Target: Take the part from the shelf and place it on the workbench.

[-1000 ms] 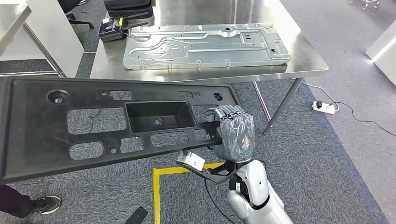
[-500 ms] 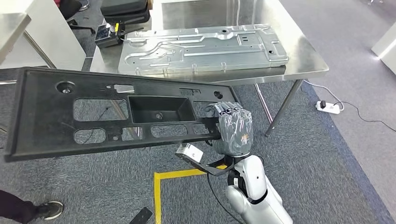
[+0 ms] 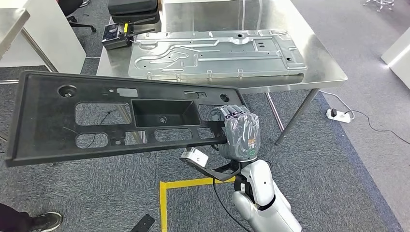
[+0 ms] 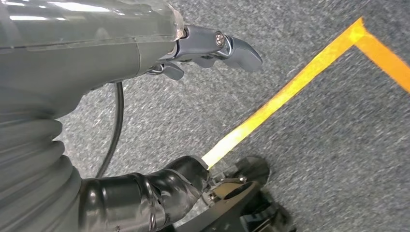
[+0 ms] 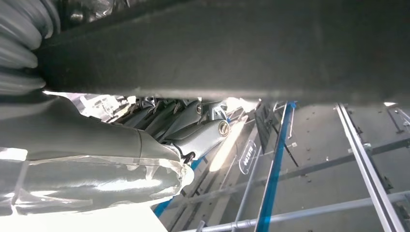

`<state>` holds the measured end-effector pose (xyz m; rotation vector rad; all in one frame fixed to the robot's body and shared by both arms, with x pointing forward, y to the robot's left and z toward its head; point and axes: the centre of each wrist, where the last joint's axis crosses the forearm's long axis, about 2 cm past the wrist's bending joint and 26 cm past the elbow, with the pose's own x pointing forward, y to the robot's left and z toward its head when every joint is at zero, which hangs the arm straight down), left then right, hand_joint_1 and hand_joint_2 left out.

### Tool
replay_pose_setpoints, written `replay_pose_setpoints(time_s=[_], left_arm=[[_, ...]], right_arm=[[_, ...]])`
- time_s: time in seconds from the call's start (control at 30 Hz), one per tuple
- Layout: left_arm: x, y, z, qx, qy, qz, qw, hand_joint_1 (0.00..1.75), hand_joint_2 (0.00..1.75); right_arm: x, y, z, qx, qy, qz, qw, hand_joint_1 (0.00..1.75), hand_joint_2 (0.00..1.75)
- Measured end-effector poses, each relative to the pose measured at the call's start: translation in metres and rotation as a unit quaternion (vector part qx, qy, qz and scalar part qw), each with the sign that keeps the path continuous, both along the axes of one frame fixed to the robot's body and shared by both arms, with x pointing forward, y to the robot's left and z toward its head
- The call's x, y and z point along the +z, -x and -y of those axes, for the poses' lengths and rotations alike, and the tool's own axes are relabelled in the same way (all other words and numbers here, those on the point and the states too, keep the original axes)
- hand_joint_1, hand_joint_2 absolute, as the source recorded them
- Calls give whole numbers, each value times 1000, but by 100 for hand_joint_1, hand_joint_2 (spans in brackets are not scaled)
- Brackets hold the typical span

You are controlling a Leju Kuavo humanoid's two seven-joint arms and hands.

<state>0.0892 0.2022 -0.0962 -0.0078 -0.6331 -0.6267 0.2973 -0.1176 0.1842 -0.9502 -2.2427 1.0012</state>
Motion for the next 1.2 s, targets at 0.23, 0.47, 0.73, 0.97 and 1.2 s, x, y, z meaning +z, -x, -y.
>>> replay_pose_setpoints(time_s=[0.23,0.47,0.73,0.97,1.2], left_arm=[[0,1,1,-3,0,-1,1000,0,175],[1,0,4,-8,2,2,1000,0,175],[0,2,2,-9,0,0,1000,0,175],[0,1,2,-11,0,1,1000,0,175],[0,1,3,-11,0,2,1000,0,175]], right_arm=[[-6,1,3,-4,7,-8,1000,175,175],[-8,1,7,-9,8,-9,1000,175,175],[-11,3,7,-9,9,-14,1000,175,175],[-10,3,8,-10,9,-13,1000,175,175],[-12,2,11,-16,10,-15,1000,175,175]])
